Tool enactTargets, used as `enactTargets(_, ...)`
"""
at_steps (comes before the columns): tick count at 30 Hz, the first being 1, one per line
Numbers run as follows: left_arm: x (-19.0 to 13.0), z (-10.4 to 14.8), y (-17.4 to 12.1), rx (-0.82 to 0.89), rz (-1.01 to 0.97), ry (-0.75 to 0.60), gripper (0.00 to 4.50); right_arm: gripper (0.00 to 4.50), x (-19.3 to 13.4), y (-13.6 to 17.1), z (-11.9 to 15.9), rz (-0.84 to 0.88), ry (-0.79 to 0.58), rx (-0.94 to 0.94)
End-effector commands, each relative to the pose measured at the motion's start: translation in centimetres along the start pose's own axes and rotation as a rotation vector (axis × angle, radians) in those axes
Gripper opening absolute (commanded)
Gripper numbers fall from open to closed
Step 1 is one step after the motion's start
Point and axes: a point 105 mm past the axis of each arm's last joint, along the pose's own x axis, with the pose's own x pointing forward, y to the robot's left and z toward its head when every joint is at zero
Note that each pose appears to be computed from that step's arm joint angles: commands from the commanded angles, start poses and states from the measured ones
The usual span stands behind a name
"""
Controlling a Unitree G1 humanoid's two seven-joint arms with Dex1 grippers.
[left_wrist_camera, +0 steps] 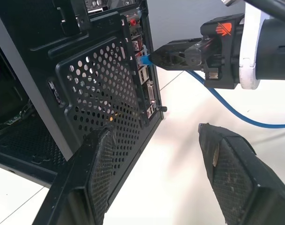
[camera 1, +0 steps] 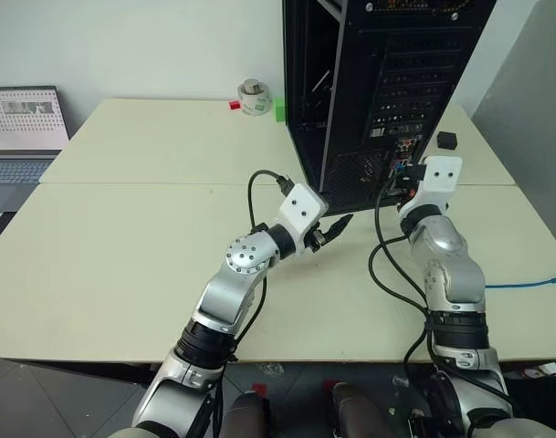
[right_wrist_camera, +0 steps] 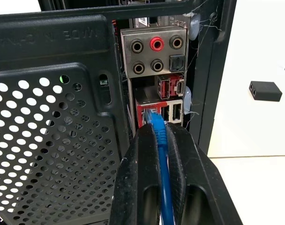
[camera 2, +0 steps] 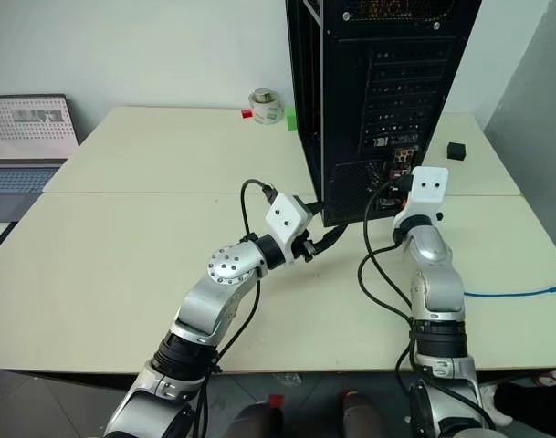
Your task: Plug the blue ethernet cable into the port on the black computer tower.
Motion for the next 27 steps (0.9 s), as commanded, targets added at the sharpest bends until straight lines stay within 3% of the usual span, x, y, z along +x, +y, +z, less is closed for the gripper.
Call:
enactTargets(1,0.0,1.5,-0.1,0.023,-0.001,-0.047,2.98,0.0,0.6,0.4,2.5,0.006,-0.091,0.013)
enactTargets(13,-0.1,1.4,-0.1,0.019,0.002,-0.045,2.98,0.0,0.9,0.4,1.8,0.051,-0.068,-0.034)
enactTargets(15,-0.1,1.3,-0.1,0.02,0.002,-0.043,3.05,0.67,0.7,0.0,1.6,0.055,-0.059,-0.045)
enactTargets(17,-0.2,1.2,0.0,0.022,0.002,-0.041,3.05,0.86,0.6,-0.4,1.5,0.066,-0.052,-0.061)
enactTargets(27,-0.5,0.6,1.0,0.005,0.009,-0.008,3.05,3.04,-1.6,-1.2,1.8,0.199,-0.015,-0.155)
